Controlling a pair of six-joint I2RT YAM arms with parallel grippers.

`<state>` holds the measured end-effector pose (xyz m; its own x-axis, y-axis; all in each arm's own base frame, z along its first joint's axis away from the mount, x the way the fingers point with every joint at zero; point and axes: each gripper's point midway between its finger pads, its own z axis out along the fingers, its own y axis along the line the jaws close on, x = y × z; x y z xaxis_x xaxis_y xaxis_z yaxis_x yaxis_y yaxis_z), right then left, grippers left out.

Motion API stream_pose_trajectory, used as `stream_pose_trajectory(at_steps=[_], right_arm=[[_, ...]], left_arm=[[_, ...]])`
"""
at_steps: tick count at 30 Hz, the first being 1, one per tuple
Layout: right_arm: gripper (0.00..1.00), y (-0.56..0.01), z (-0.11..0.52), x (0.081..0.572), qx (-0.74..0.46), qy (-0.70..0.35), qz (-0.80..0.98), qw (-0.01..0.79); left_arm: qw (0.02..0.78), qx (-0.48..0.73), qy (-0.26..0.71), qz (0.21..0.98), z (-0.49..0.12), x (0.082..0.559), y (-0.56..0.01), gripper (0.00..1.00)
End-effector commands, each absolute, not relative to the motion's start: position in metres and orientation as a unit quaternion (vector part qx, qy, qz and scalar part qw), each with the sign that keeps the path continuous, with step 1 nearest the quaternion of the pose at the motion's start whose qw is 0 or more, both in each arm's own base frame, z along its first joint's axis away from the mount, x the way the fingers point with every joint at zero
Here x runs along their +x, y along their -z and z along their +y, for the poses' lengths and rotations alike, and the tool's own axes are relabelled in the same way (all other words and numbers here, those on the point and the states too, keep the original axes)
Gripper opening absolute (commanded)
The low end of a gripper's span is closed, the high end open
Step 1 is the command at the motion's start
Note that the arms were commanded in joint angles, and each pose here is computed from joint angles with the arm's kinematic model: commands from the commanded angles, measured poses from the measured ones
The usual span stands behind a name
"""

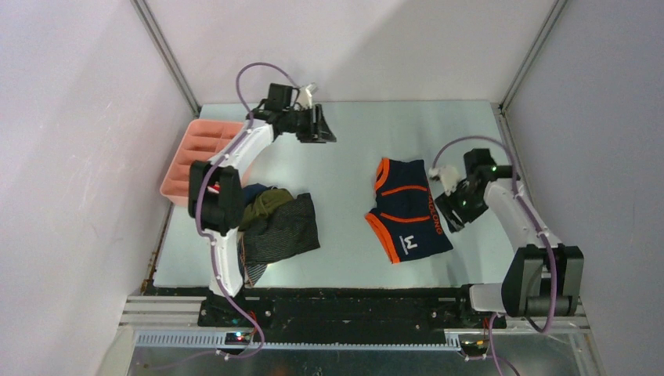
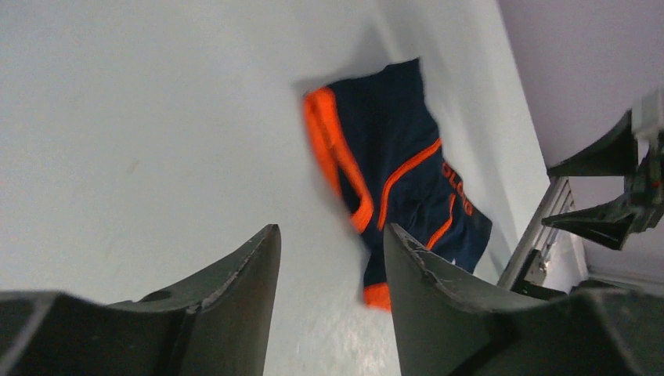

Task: Roll the underwear
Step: Flatten out the underwear at the center of the board.

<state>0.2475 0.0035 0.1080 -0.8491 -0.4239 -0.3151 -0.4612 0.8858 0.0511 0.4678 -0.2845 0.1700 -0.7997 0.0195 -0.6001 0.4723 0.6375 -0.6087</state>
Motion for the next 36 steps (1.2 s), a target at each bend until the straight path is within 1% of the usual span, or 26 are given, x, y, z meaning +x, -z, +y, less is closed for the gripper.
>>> stream_pose_trajectory(at_steps=[1, 3, 4, 6, 7, 8, 9, 10, 11, 15, 16, 19, 20, 24, 25, 26, 27, 28, 30, 31, 33, 34, 35, 36], right_arm=[[0.83, -0.124, 0.024, 0.257, 0.045, -0.211, 0.965, 0.151], [0.86, -0.117, 0.025, 0.256, 0.102, -0.238, 0.957, 0.133], [0.87, -0.113, 0.025, 0.255, 0.114, -0.246, 0.954, 0.129], [0.86, -0.107, 0.026, 0.253, 0.146, -0.251, 0.951, 0.106], [0.84, -0.104, 0.026, 0.252, 0.160, -0.251, 0.950, 0.094], [0.82, -0.099, 0.023, 0.248, 0.171, -0.240, 0.952, 0.082], [0.78, -0.092, 0.024, 0.242, 0.192, -0.236, 0.951, 0.060], [0.76, -0.085, 0.021, 0.238, 0.205, -0.225, 0.952, 0.047], [0.73, -0.076, 0.022, 0.230, 0.232, -0.218, 0.948, 0.022], [0.69, -0.050, 0.017, 0.199, 0.291, -0.165, 0.942, -0.039], [0.69, -0.047, 0.015, 0.193, 0.298, -0.154, 0.941, -0.048], [0.63, -0.042, 0.018, 0.185, 0.323, -0.143, 0.933, -0.069], [0.62, -0.041, 0.019, 0.184, 0.328, -0.143, 0.931, -0.073], [0.55, -0.027, 0.024, 0.176, 0.347, -0.127, 0.924, -0.101], [0.54, -0.023, 0.025, 0.173, 0.347, -0.125, 0.924, -0.105], [0.53, -0.020, 0.025, 0.171, 0.350, -0.119, 0.922, -0.110], [0.52, -0.016, 0.022, 0.171, 0.350, -0.109, 0.924, -0.108], [0.51, -0.013, 0.021, 0.171, 0.355, -0.104, 0.923, -0.109], [0.49, -0.009, 0.016, 0.177, 0.359, -0.094, 0.923, -0.101], [0.49, -0.007, 0.014, 0.181, 0.360, -0.090, 0.924, -0.092], [0.46, -0.003, 0.009, 0.193, 0.363, -0.087, 0.925, -0.071], [0.43, -0.002, 0.006, 0.203, 0.362, -0.088, 0.926, -0.054], [0.41, -0.001, 0.004, 0.208, 0.362, -0.089, 0.927, -0.044], [0.36, -0.001, 0.000, 0.218, 0.360, -0.090, 0.928, -0.026]], left_arm=[[0.318, 0.205, 0.478, 0.793, -0.371, 0.477, -0.195, 0.60], [0.333, 0.203, 0.489, 0.781, -0.398, 0.491, -0.191, 0.63], [0.349, 0.201, 0.487, 0.775, -0.410, 0.496, -0.191, 0.68], [0.361, 0.207, 0.482, 0.771, -0.428, 0.503, -0.175, 0.74], [0.375, 0.207, 0.476, 0.768, -0.433, 0.508, -0.176, 0.76], [0.372, 0.206, 0.473, 0.772, -0.440, 0.508, -0.163, 0.79], [0.382, 0.197, 0.468, 0.772, -0.443, 0.514, -0.164, 0.81], [0.375, 0.196, 0.464, 0.778, -0.450, 0.514, -0.149, 0.84], [0.381, 0.192, 0.458, 0.780, -0.453, 0.517, -0.147, 0.85], [0.356, 0.141, 0.438, 0.813, -0.456, 0.516, -0.118, 0.87], [0.337, 0.122, 0.428, 0.830, -0.454, 0.511, -0.107, 0.88], [0.305, 0.061, 0.399, 0.863, -0.441, 0.506, -0.081, 0.86], [0.282, 0.038, 0.390, 0.876, -0.436, 0.498, -0.069, 0.85], [0.235, 0.016, 0.381, 0.894, -0.430, 0.476, -0.045, 0.73], [0.230, 0.014, 0.378, 0.897, -0.428, 0.473, -0.041, 0.68], [0.225, 0.015, 0.376, 0.899, -0.426, 0.469, -0.038, 0.65], [0.224, 0.015, 0.375, 0.900, -0.425, 0.468, -0.037, 0.58], [0.225, 0.014, 0.369, 0.902, -0.422, 0.467, -0.037, 0.56], [0.221, 0.007, 0.359, 0.907, -0.415, 0.463, -0.035, 0.48], [0.224, 0.007, 0.361, 0.905, -0.414, 0.463, -0.041, 0.41], [0.216, 0.005, 0.365, 0.906, -0.410, 0.457, -0.041, 0.33], [0.206, 0.005, 0.367, 0.907, -0.408, 0.451, -0.036, 0.30], [0.207, 0.006, 0.374, 0.904, -0.407, 0.451, -0.041, 0.23], [0.198, 0.008, 0.377, 0.905, -0.406, 0.445, -0.038, 0.15]])
